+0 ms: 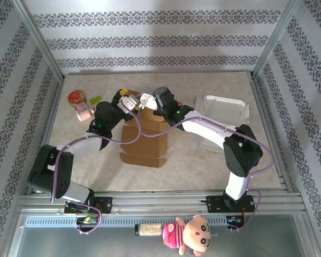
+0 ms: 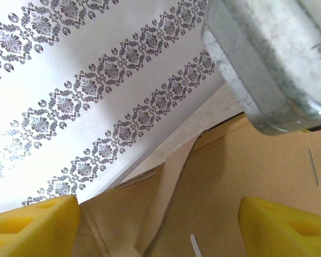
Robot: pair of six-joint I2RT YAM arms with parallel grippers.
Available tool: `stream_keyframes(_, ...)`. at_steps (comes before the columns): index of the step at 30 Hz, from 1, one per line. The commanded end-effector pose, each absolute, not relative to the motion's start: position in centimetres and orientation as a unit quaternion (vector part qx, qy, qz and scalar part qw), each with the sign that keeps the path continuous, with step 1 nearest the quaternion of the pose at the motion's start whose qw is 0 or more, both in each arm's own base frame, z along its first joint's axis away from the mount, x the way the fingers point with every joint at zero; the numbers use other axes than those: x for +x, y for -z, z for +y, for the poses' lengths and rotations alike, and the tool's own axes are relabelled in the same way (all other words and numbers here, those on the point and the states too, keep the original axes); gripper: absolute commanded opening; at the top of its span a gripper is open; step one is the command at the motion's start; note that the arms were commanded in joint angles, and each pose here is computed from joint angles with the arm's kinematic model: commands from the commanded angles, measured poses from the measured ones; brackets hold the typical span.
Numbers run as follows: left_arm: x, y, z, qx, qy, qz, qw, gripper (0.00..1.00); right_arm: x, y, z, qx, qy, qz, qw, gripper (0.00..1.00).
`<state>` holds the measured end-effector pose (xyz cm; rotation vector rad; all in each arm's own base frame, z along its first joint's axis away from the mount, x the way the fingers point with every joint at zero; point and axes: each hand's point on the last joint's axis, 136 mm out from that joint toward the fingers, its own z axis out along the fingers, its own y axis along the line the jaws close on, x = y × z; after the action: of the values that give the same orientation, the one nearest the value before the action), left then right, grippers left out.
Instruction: Fold the paper box
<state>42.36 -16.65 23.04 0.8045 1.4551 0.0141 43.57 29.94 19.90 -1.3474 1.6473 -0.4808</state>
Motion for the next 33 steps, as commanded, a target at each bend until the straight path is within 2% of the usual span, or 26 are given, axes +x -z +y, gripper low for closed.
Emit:
stream_keyframes(1,42.5,-25.4,-16.9,0.361,-0.016,0.625,0.692,0.80,43.4,-20.9,29.4,-0.533,0.184,0.676,0.474,0.00)
stream_keyframes(3,42.5,-25.6,-17.0,0.361,-0.015,0.623,0.694,0.81,43.4,-20.9,29.3,-0.532,0.186,0.677,0.474,0.00)
stream_keyframes(5,42.6,-25.3,-17.2,0.367,-0.010,0.624,0.690,0.78,43.4,-20.9,29.2,-0.531,0.185,0.678,0.473,0.00)
stream_keyframes(10,42.6,-23.9,-18.2,0.381,0.020,0.630,0.676,0.52,43.4,-21.0,29.3,-0.530,0.183,0.678,0.476,0.00)
stream_keyframes(13,42.6,-22.8,-18.7,0.389,0.037,0.636,0.665,0.31,43.5,-21.0,29.1,-0.529,0.185,0.679,0.474,0.00)
stream_keyframes(18,42.8,-21.0,-19.3,0.409,0.047,0.649,0.640,0.19,43.3,-21.4,29.2,-0.520,0.168,0.686,0.480,0.00)
stream_keyframes(22,43.3,-20.6,-19.2,0.402,0.042,0.651,0.643,0.00,42.6,-21.7,29.4,-0.516,0.143,0.693,0.483,0.02)
stream_keyframes(25,43.6,-20.6,-19.5,0.404,0.042,0.638,0.654,0.00,40.4,-21.5,29.8,-0.533,0.078,0.710,0.454,0.26)
stream_keyframes(27,44.1,-20.4,-19.6,0.399,0.043,0.631,0.664,0.00,37.8,-22.2,30.4,-0.536,-0.016,0.728,0.427,0.43)
stream_keyframes(28,44.3,-20.3,-19.8,0.400,0.044,0.627,0.667,0.00,36.8,-22.8,30.6,-0.528,-0.062,0.737,0.417,0.48)
stream_keyframes(33,45.4,-20.3,-21.0,0.402,0.067,0.599,0.690,0.00,35.6,-29.6,29.3,-0.400,-0.252,0.772,0.425,0.83)
